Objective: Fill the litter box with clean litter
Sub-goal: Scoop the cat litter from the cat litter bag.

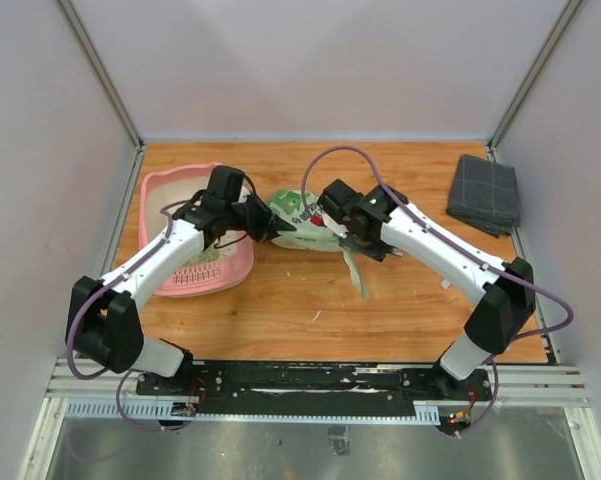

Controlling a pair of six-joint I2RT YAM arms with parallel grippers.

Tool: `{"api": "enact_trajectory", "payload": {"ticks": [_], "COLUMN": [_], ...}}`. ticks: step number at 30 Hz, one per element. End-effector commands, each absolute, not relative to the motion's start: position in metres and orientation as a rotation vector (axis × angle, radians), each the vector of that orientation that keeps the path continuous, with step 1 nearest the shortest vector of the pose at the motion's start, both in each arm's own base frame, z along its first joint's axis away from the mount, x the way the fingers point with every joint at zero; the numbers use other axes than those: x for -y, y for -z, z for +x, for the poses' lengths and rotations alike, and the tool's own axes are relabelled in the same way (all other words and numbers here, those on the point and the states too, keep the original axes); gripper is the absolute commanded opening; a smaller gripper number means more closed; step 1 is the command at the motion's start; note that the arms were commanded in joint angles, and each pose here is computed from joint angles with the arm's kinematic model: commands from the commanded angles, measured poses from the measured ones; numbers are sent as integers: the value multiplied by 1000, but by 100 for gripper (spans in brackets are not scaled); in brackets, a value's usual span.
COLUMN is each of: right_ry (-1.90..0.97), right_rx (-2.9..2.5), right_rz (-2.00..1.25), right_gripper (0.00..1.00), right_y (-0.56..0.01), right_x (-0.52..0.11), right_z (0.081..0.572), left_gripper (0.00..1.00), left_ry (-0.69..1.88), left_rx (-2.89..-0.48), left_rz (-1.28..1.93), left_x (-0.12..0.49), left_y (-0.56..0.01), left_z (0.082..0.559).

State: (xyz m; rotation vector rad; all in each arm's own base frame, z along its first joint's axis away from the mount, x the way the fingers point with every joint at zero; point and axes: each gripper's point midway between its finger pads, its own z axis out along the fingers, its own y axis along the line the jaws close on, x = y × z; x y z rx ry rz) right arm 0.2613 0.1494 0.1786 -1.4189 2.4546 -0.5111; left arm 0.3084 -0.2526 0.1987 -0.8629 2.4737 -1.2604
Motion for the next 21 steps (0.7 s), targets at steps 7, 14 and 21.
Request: {"api": "enact_trajectory", "payload": {"ticks": [7, 14, 21], "right_ry": [549, 719, 871], "right_rx": [-2354, -2277, -2267], "right_rz": [-1506, -1561, -1632], "right_gripper": [1, 1, 1], "right_y": [-197, -196, -166], "right_x": [-165, -196, -215], "right_z": [266, 302, 330], "left_gripper": [4, 47, 47], "left_ry": [1417, 1080, 1033], "left_rx": [-2430, -2347, -2334], "left_rz": [-819, -871, -924], "left_x": [261, 172, 159], "left_y": [-228, -220, -207], "left_z": [286, 327, 349]}}
